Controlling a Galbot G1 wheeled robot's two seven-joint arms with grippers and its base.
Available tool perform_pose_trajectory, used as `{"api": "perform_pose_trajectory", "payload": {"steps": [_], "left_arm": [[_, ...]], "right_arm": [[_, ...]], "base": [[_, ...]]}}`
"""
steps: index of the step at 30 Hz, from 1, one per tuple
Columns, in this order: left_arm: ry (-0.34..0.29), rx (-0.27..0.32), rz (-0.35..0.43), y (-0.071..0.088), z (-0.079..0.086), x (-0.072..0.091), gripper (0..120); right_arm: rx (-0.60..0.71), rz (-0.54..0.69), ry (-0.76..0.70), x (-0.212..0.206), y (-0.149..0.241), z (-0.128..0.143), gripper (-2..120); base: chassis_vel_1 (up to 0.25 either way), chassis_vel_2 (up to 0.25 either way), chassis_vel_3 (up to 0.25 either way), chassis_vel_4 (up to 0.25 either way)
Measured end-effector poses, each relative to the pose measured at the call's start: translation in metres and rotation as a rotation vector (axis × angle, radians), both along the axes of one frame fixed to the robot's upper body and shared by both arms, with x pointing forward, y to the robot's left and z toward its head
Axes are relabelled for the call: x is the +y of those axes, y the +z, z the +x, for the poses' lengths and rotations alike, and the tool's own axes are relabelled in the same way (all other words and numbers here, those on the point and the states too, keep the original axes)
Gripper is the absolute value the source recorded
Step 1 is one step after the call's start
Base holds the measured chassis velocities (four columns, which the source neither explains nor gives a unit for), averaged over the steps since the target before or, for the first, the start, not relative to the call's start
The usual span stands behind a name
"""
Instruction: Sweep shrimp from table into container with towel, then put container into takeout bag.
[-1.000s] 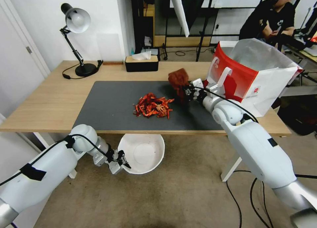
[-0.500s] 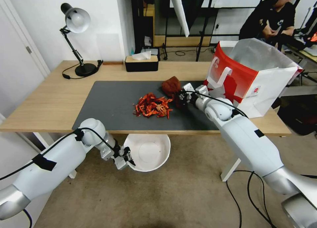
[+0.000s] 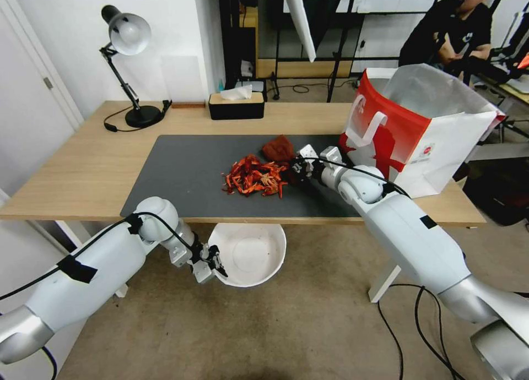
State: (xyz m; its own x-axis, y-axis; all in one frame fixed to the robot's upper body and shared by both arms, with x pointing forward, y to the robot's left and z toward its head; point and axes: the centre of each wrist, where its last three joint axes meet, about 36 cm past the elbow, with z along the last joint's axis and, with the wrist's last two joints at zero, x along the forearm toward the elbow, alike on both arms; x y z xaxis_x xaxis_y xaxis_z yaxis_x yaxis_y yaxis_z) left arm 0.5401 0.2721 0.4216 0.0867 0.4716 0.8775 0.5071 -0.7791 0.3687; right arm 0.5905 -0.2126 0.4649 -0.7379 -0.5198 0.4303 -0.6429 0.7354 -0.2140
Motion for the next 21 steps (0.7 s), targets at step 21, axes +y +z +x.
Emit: {"api": "perform_pose_trajectory", "payload": {"steps": [21], "left_arm": [[0.005, 0.008, 0.008, 0.002, 0.008, -0.001, 0]], "right_arm": [[-0.002, 0.013, 0.08, 0.005, -0.001, -0.047, 4]], "base": [[0.0, 0.0, 0.0, 0.0]]}}
